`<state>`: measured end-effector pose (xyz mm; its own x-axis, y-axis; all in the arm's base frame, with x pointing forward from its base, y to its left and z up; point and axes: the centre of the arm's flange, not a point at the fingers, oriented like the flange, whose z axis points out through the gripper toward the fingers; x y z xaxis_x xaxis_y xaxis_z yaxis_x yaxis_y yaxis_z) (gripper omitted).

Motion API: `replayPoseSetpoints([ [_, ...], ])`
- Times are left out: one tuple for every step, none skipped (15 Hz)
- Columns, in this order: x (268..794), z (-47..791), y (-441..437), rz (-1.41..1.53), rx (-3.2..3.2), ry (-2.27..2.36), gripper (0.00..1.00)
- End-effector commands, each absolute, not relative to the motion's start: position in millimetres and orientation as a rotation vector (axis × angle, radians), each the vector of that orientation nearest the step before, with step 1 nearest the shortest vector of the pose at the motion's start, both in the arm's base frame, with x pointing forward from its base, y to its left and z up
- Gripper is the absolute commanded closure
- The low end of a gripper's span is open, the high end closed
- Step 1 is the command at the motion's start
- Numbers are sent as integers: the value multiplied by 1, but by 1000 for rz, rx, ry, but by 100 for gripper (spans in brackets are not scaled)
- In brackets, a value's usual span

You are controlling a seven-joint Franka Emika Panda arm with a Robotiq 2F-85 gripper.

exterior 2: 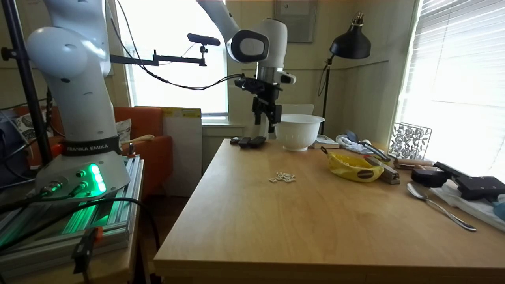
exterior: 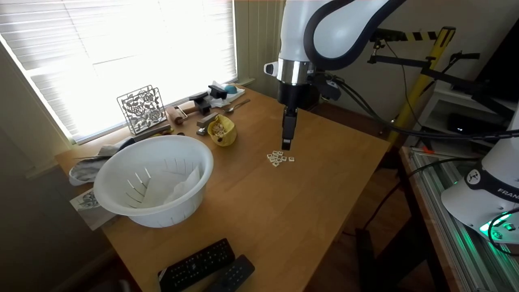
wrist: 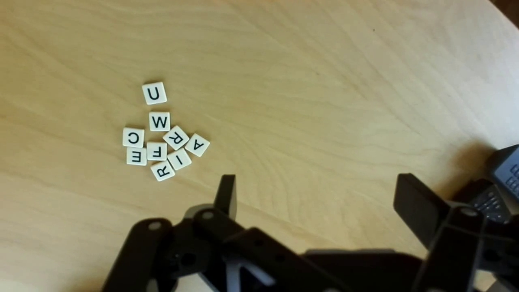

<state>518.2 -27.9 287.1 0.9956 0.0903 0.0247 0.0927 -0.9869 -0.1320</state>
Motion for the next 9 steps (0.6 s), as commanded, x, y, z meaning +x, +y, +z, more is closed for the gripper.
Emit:
replayPoseSetpoints([
  [519, 285, -29, -52, -3037, -146, 0],
  [522, 281, -32, -49, -3033, -170, 0],
  [526, 276, -37, -101, -3048, -210, 0],
  [530, 271, -44, -127, -3071, -233, 0],
  [534, 267, -52, -138, -3069, -241, 0],
  [535, 263, -58, -153, -3089, -242, 0],
  [536, 257, -63, -149, -3088, -249, 0],
  [536, 251, -68, -138, -3088, -245, 2],
  [536, 245, -72, -133, -3092, -244, 26],
])
